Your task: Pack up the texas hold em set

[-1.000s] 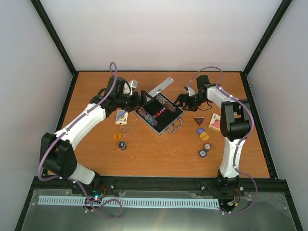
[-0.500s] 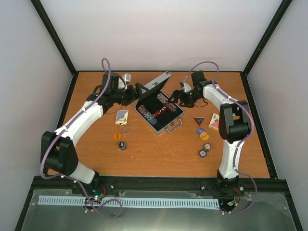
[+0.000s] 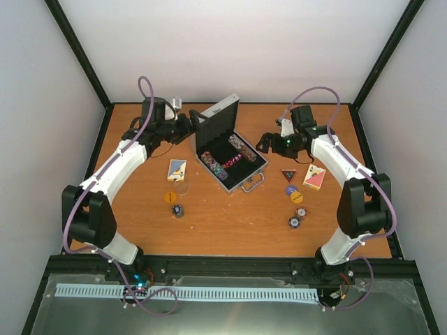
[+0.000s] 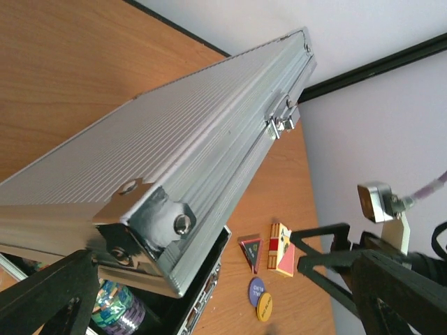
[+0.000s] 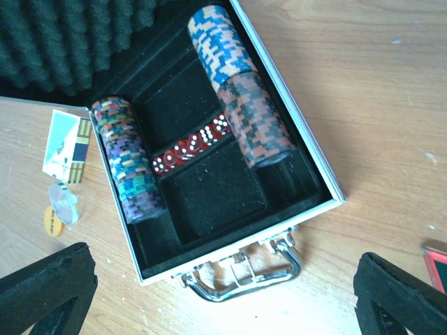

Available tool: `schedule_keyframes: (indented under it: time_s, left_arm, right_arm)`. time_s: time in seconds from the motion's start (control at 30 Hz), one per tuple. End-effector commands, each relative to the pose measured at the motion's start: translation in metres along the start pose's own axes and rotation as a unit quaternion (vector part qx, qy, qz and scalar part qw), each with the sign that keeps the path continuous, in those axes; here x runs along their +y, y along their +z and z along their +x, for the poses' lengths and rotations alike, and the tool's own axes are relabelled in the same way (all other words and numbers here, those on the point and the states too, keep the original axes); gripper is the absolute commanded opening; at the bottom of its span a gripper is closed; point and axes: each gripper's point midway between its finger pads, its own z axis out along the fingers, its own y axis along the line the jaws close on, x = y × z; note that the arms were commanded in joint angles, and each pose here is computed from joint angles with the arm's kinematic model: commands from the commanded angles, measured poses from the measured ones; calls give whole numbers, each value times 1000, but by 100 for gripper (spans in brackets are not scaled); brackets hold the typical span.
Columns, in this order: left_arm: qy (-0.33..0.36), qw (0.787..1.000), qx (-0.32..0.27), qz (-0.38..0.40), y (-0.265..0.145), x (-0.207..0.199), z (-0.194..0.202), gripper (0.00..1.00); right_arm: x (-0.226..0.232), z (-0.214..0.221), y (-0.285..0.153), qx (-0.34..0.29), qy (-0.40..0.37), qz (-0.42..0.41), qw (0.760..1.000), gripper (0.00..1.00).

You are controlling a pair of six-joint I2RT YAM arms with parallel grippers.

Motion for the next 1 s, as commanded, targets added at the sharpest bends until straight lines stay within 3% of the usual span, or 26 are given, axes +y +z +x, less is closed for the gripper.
schedule_keyframes:
  time_s: [0.0, 0.43, 0.97]
  left_arm:
    - [22, 998, -53, 37, -8, -24, -41, 100]
    - [19, 998, -42, 39, -17, -20, -47, 100]
    - [90, 986, -108, -88, -85, -3, -38, 100]
  right_arm:
    - [-9, 3, -8, -16, 7, 32, 999, 100]
    - [-14, -2, -32, -46, 1, 79, 996, 100]
    - [-52, 14, -87, -78, 36, 192, 978, 100]
